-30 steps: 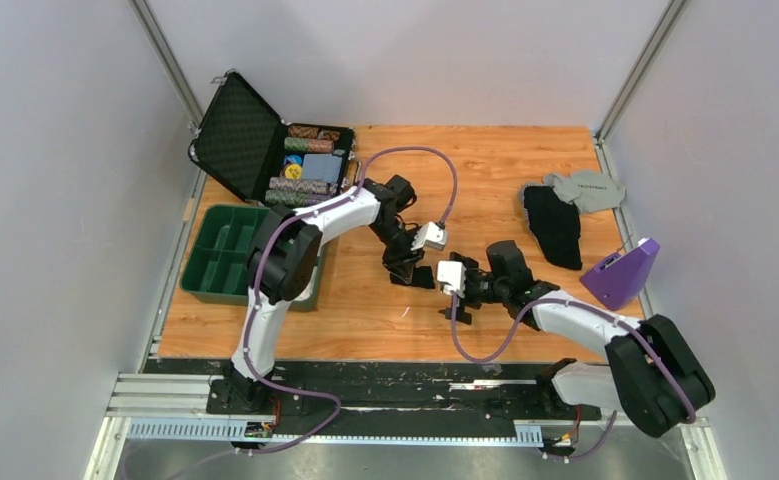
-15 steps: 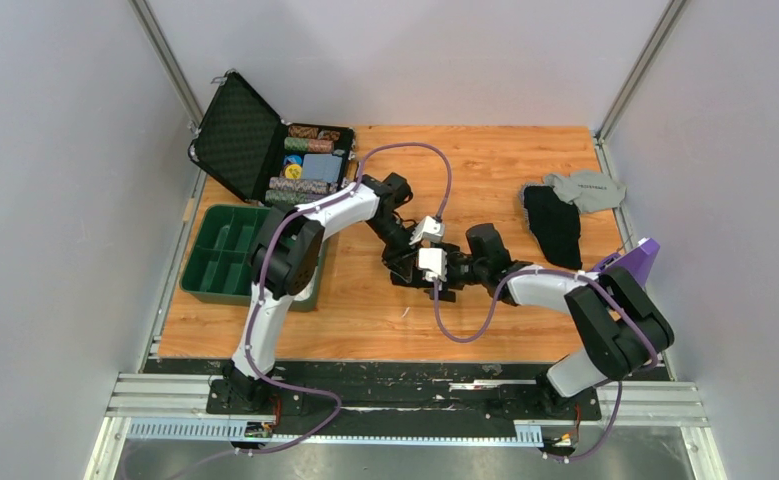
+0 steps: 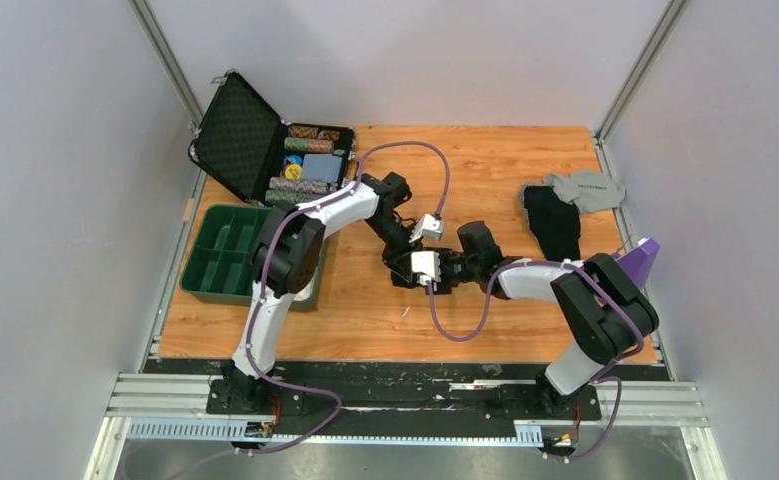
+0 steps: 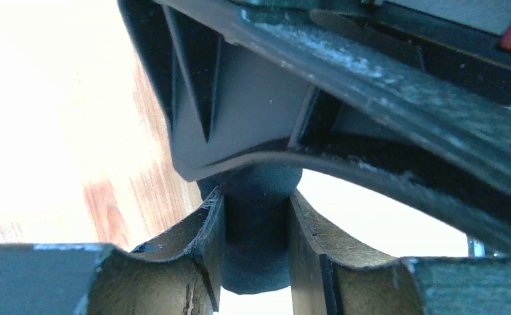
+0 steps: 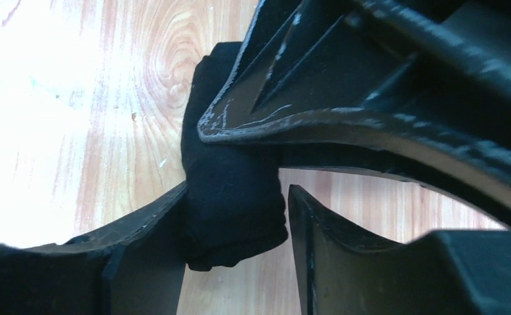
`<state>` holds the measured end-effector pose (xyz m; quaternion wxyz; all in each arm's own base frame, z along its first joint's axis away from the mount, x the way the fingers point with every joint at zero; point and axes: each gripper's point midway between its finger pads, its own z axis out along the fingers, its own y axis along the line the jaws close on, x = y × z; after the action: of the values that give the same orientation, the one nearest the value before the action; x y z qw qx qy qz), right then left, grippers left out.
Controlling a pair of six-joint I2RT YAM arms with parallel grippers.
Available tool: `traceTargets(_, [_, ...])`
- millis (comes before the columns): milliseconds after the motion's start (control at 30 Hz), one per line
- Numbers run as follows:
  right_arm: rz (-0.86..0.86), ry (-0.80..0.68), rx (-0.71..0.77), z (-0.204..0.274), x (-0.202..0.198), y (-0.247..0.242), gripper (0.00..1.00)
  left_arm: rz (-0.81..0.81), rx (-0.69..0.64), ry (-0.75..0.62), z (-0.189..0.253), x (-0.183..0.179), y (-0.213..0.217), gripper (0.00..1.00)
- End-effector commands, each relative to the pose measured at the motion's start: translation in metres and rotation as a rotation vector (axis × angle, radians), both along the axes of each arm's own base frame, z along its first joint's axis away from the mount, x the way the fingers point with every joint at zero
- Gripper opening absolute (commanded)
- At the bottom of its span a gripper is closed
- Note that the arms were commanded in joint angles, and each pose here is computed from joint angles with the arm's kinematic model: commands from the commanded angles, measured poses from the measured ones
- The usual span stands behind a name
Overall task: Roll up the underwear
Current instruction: Pick up the underwear from the center of the board.
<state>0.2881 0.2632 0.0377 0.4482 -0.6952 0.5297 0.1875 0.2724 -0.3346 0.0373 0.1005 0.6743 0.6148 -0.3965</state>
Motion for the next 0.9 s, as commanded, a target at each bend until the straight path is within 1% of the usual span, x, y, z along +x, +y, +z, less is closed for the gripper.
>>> traceTargets(0, [0.035,-0.056,-0.059,-0.007,0.007,0.003,0.47,0.004,0.11,0.072,-0.034,-0.014,0.016,0.0])
traceTargets(133, [0.051,-0.048,-0.089,-0.013,0.002,0.0,0.3,0.032,0.084,0.104,-0.028,-0.013,0.015,0.0])
traceTargets(167, [0.056,-0.047,-0.097,-0.015,0.001,0.0,0.26,0.04,0.078,0.108,-0.026,-0.013,0.015,0.04])
traceTargets(200, [0.061,-0.047,-0.105,-0.017,0.0,-0.001,0.22,0.062,0.075,0.107,-0.026,-0.011,0.013,0.08])
traceTargets(233, [0.066,-0.049,-0.112,-0.018,-0.002,-0.001,0.19,0.078,0.058,0.088,-0.027,-0.007,0.011,0.22])
traceTargets(267, [0.07,-0.051,-0.117,-0.02,-0.002,-0.002,0.18,0.112,0.062,0.1,-0.026,-0.006,0.011,0.28])
traceTargets(300, [0.075,-0.053,-0.122,-0.022,-0.003,-0.002,0.17,0.133,0.041,0.075,-0.027,-0.003,0.01,0.42])
traceTargets(367, [0.079,-0.059,-0.129,-0.023,-0.004,-0.003,0.16,0.173,0.04,0.072,-0.03,-0.004,0.011,0.51])
traceTargets(633, [0.077,-0.057,-0.132,-0.023,-0.003,-0.003,0.15,0.19,0.129,0.14,-0.054,-0.01,0.02,0.58])
traceTargets(733, [0.07,-0.053,-0.135,-0.024,0.0,-0.002,0.15,0.181,0.137,0.143,-0.058,-0.013,0.022,0.61])
traceTargets(867, [0.062,-0.049,-0.135,-0.023,0.001,-0.002,0.15,0.161,0.11,0.133,-0.056,-0.015,0.021,0.63])
